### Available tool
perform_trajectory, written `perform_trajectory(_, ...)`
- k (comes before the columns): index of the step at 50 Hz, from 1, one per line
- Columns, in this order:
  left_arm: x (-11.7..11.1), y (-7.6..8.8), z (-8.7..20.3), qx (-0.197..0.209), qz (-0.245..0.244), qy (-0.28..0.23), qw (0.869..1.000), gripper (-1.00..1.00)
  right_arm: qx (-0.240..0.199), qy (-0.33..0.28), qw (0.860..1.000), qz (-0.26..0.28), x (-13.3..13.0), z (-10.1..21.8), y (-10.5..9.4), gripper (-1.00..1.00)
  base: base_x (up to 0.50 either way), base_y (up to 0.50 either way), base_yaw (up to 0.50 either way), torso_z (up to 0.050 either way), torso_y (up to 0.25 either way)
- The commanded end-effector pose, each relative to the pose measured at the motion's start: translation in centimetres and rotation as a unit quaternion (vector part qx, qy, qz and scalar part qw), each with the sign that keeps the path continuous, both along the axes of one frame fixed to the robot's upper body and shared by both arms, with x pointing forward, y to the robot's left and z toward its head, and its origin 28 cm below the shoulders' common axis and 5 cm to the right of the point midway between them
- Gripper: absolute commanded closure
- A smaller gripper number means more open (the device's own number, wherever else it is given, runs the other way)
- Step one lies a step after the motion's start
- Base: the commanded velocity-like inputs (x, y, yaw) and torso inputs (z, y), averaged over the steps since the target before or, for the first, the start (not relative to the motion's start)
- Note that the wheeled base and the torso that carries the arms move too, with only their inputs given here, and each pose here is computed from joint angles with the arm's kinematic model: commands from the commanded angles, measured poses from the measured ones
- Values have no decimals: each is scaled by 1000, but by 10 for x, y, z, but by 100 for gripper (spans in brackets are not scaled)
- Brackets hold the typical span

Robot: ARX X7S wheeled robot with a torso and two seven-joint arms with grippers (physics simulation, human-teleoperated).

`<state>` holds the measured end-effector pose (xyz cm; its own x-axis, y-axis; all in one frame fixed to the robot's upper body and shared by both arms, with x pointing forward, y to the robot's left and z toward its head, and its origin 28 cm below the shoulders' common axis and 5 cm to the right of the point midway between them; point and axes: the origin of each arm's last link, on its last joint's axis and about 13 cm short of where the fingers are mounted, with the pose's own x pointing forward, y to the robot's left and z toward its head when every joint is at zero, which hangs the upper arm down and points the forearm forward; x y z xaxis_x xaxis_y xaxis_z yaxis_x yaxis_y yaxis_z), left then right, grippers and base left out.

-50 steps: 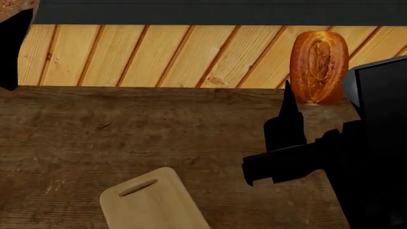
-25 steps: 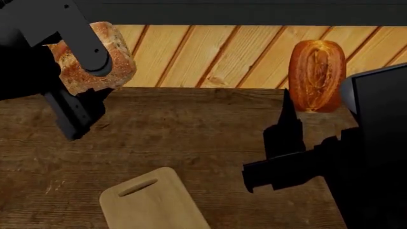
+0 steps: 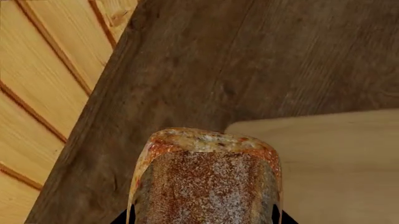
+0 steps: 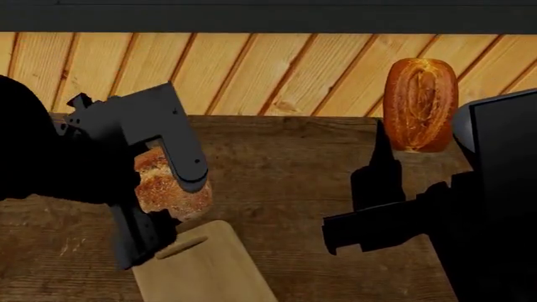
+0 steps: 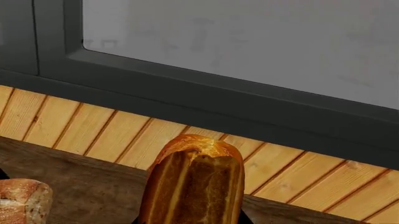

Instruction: Place all breads on the cutting board.

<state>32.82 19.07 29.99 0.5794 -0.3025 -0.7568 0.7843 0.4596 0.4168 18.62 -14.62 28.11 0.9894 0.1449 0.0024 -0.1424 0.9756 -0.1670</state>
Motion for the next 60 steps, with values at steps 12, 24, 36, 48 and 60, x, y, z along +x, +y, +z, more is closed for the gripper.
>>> perform_trajectory(12, 7, -19, -19, 13, -28, 103, 994, 100, -2, -34, 999, -6, -3, 5, -2, 100, 0, 0, 0, 0, 1)
perform_trajectory(24, 4, -27, -28, 4, -35, 126, 991, 100, 3, -33, 999, -9, -4, 2, -4, 100, 0, 0, 0, 1, 1)
perform_trajectory(36, 0, -30, -48, 15, -40, 152, 987, 100, 2, -36, 999, -11, -6, 3, -6, 100, 0, 0, 0, 0, 1)
perform_trajectory(48, 4, -29, -60, 30, -33, 153, 987, 100, 0, -33, 999, -14, -8, 1, -7, 100, 0, 0, 0, 0, 1)
perform_trajectory(60, 1, -27, -43, 15, -42, 143, 989, -100, 0, -35, 999, -17, -10, 1, -8, 100, 1, 0, 0, 0, 0)
